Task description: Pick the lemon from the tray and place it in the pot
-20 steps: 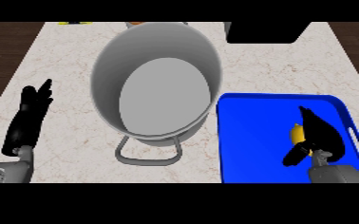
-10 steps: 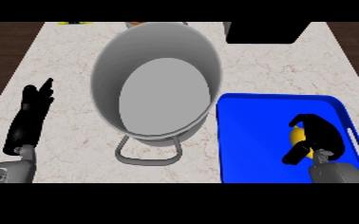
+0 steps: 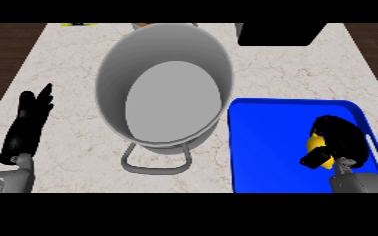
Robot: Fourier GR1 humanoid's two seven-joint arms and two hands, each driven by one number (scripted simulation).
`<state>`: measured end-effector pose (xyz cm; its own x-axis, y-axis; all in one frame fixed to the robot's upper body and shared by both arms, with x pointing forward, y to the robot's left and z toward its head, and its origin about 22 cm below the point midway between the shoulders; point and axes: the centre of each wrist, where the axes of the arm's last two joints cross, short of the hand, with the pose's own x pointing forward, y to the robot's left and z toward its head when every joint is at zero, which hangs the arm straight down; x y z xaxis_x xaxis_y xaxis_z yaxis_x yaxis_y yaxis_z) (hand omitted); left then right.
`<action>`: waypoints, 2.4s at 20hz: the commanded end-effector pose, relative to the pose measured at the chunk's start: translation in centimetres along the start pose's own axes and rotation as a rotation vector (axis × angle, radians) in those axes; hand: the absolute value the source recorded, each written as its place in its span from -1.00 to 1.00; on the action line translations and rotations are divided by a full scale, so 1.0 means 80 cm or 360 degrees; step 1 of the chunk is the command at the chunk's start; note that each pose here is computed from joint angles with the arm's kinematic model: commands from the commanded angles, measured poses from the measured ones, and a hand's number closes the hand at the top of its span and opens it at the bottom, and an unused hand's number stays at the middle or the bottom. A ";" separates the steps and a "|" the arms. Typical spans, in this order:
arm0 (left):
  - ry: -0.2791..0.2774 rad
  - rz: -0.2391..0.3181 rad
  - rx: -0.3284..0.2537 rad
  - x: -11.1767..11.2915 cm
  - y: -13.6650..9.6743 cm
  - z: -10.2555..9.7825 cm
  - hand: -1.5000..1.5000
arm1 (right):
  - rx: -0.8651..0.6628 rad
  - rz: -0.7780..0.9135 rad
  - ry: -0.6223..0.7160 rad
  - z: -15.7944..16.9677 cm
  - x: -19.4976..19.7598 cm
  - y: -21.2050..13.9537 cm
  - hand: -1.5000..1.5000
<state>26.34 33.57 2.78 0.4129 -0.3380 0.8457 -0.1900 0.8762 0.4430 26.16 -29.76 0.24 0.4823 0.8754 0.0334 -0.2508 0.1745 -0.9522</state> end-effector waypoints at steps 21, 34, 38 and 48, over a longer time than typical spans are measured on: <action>0.0027 0.0001 0.0043 -0.005 0.004 -0.002 0.00 | -0.0876 -0.0666 -0.1341 0.077 0.035 -0.179 1.00; -0.0018 -0.0020 -0.0001 0.019 0.005 -0.010 0.00 | -0.0855 -0.0684 -0.1571 0.206 0.111 -0.277 1.00; -0.0031 0.0001 -0.0014 0.024 0.002 -0.001 0.00 | -0.0703 -0.0656 -0.1544 0.208 0.168 -0.308 1.00; -0.0015 -0.0019 -0.0006 0.012 -0.014 0.006 0.00 | -0.0434 -0.0557 -0.1477 0.188 0.293 -0.268 1.00</action>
<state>26.72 32.92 2.92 0.4043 -0.3473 0.8461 -0.1744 0.8789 0.4441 28.36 -8.04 27.71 -0.3907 0.8092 0.4387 0.0892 0.5077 -0.8569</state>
